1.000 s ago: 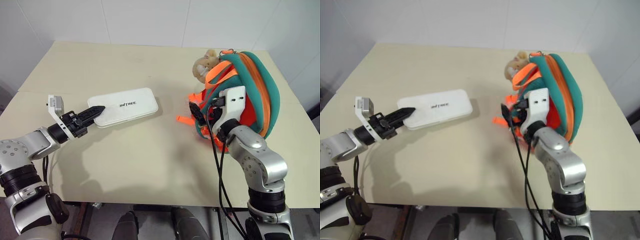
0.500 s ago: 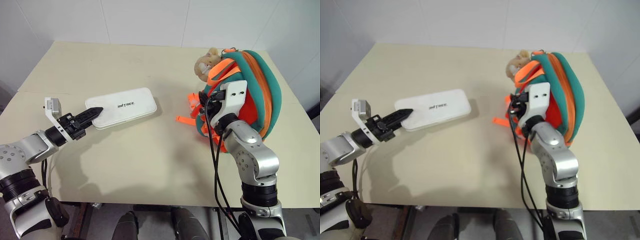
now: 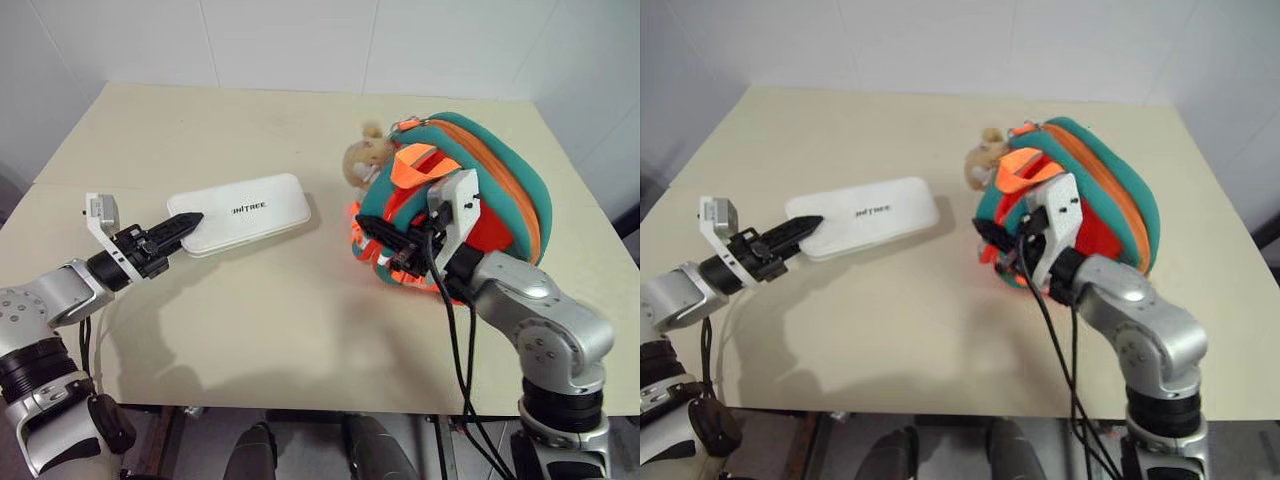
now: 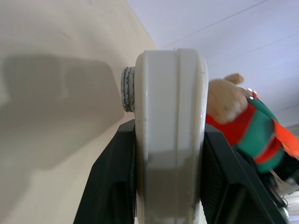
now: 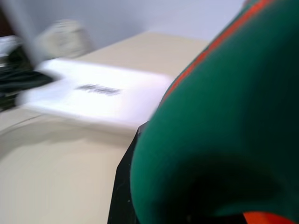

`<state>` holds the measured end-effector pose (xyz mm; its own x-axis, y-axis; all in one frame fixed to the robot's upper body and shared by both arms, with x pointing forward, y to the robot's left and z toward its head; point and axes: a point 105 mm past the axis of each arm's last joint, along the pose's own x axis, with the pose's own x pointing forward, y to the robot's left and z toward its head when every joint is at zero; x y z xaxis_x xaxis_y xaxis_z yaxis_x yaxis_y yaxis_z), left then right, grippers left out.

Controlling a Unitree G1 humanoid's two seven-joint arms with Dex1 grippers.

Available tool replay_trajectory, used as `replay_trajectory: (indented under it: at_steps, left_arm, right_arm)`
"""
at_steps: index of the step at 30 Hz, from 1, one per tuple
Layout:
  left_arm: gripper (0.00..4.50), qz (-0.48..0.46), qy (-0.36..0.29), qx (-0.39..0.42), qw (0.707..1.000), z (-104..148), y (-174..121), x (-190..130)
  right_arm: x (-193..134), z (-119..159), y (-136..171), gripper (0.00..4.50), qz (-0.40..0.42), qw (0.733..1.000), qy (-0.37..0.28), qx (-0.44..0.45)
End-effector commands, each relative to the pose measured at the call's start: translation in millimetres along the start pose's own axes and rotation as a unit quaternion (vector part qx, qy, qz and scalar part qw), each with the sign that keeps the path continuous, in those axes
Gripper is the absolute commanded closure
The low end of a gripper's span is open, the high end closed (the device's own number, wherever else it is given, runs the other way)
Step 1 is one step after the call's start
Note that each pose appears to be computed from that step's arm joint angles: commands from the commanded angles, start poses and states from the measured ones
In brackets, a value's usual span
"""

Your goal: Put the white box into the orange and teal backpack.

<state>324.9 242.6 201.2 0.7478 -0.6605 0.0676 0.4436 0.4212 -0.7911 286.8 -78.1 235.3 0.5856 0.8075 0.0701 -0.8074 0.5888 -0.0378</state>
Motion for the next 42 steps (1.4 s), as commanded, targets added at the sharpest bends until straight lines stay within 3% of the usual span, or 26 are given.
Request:
replay_trajectory:
  at_steps: [1, 10, 17, 24, 33, 38, 42]
  left_arm:
    - [3.18, -0.025, -0.021, 0.032, 0.999, 20.2, -17.1, -2.2]
    - [3.18, -0.015, -0.016, 0.049, 0.999, 32.9, -14.0, -3.2]
    - [3.18, -0.017, -0.013, 0.062, 0.998, 39.4, -14.8, -4.9]
    - [3.18, -0.024, 0.009, 0.081, 0.996, 38.9, -20.2, -7.8]
    - [3.18, -0.030, 0.046, 0.136, 0.989, 42.8, -34.9, -13.9]
    - [3.18, -0.115, -0.010, 0.286, 0.951, 48.4, -65.2, -18.2]
    - [3.18, -0.195, -0.070, 0.353, 0.913, 50.7, -87.6, -31.6]
  right_arm:
    - [-11.4, 16.4, 33.4, 4.47, 0.119, 0.992, 0.002, -0.028]
    - [-46.6, 30.8, 61.8, 4.47, 0.315, 0.944, 0.071, -0.064]
    - [-54.3, 49.9, 62.6, 4.47, 0.366, 0.923, 0.079, -0.093]
    - [-68.8, 33.7, 57.4, 4.47, 0.408, 0.901, 0.096, -0.115]
    - [-80.8, 36.8, 40.1, 4.47, 0.458, 0.866, 0.116, -0.161]
    - [-75.0, 30.4, 31.2, 4.47, 0.451, 0.869, 0.119, -0.167]
    - [-73.0, 27.1, 28.0, 4.47, 0.449, 0.870, 0.119, -0.166]
